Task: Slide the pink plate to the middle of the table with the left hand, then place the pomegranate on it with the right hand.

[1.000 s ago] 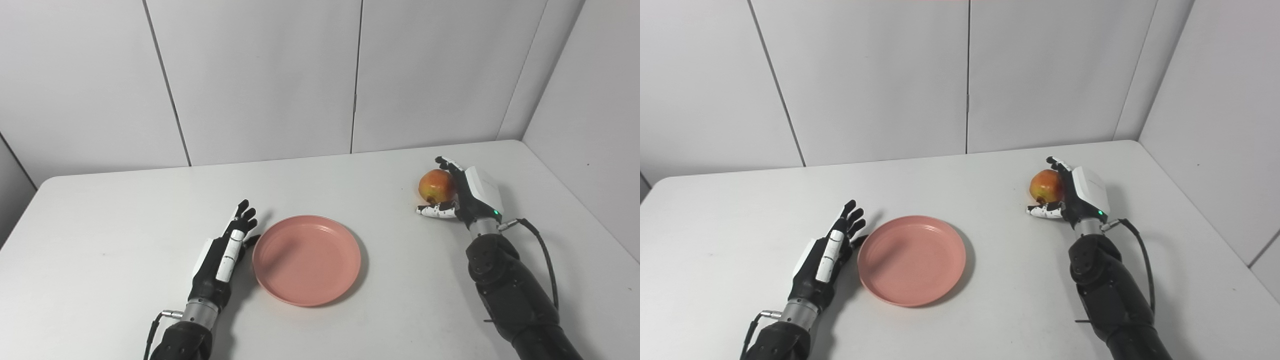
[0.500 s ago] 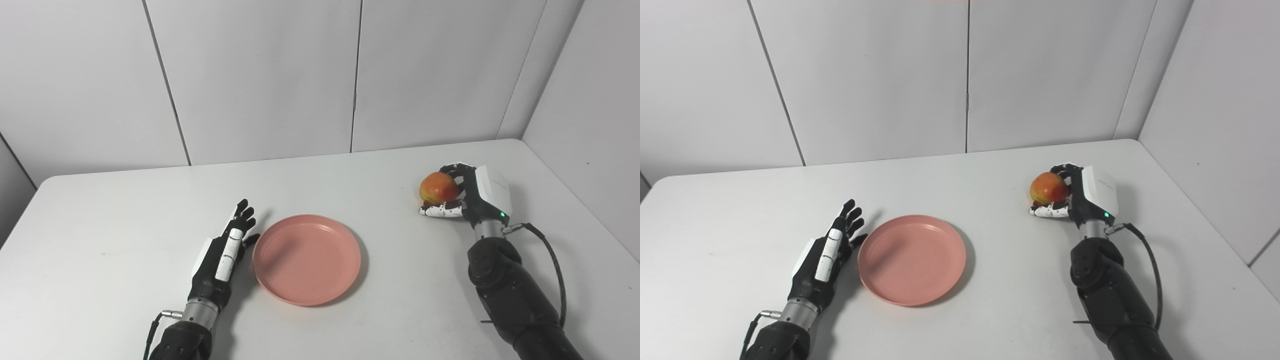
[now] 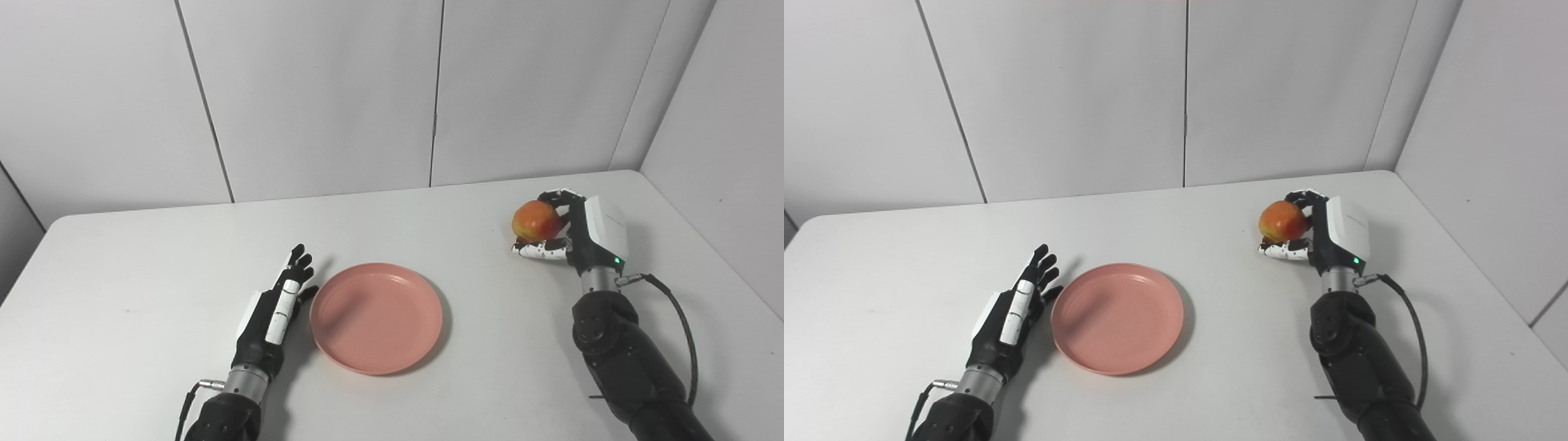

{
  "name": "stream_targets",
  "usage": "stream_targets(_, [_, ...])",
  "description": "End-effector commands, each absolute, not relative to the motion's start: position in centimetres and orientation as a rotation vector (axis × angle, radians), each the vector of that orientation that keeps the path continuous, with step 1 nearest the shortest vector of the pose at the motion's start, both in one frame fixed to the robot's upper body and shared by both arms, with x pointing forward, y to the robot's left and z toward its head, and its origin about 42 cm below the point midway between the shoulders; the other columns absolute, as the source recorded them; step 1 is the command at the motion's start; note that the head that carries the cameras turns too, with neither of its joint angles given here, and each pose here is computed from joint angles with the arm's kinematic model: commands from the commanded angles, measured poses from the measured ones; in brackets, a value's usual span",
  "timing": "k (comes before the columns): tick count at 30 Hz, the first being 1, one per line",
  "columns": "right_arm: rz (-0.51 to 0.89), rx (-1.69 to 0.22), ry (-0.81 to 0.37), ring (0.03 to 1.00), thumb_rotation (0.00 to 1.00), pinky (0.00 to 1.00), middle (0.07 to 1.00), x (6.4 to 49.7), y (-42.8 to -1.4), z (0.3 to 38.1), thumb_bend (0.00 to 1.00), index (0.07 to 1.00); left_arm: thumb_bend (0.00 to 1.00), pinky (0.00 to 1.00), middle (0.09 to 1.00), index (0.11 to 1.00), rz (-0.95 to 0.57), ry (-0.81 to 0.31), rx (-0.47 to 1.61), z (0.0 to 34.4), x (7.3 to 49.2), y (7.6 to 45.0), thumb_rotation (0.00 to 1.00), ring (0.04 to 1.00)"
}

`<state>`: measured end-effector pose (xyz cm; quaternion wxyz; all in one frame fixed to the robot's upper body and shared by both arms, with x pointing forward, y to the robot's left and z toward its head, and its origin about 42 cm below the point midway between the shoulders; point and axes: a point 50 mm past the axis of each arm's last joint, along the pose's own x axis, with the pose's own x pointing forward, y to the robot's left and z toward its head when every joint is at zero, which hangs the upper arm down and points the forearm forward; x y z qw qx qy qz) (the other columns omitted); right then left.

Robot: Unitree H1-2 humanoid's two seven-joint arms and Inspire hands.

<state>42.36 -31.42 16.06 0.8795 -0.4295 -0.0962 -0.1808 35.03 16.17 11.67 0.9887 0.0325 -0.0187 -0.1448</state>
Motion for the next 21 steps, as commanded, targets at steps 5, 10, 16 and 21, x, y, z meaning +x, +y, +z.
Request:
stream_targets(5, [-0.345, -0.805, -0.374, 0.435, 0.00, 0.35, 0.450, 42.5, -29.7, 21.2, 0.52, 0.533, 0.65, 0.93, 0.988, 0.989, -0.277, -0.091, 0.126, 13.4, 35.7, 15.1, 1.00, 0.965])
stream_targets(10, [-0.286, -0.772, -0.425, 0.454, 0.00, 0.38, 0.455, 41.5, -28.0, 22.7, 0.52, 0.532, 0.66, 0.94, 0.996, 0.994, -0.272, -0.094, 0.121, 13.4, 35.7, 14.6, 1.00, 0.974])
stream_targets(16, [-0.222, -0.712, -0.462, 0.447, 0.00, 0.38, 0.455, 40.5, -25.8, 23.5, 0.52, 0.531, 0.68, 0.94, 1.000, 1.000, -0.259, -0.115, 0.071, 13.5, 35.7, 14.0, 1.00, 0.978])
stream_targets(21, [-0.156, -0.690, -0.474, 0.447, 0.00, 0.38, 0.454, 39.7, -24.4, 23.3, 0.52, 0.535, 0.66, 0.93, 1.000, 0.998, -0.240, -0.134, 0.047, 13.5, 35.8, 13.5, 1.00, 0.975])
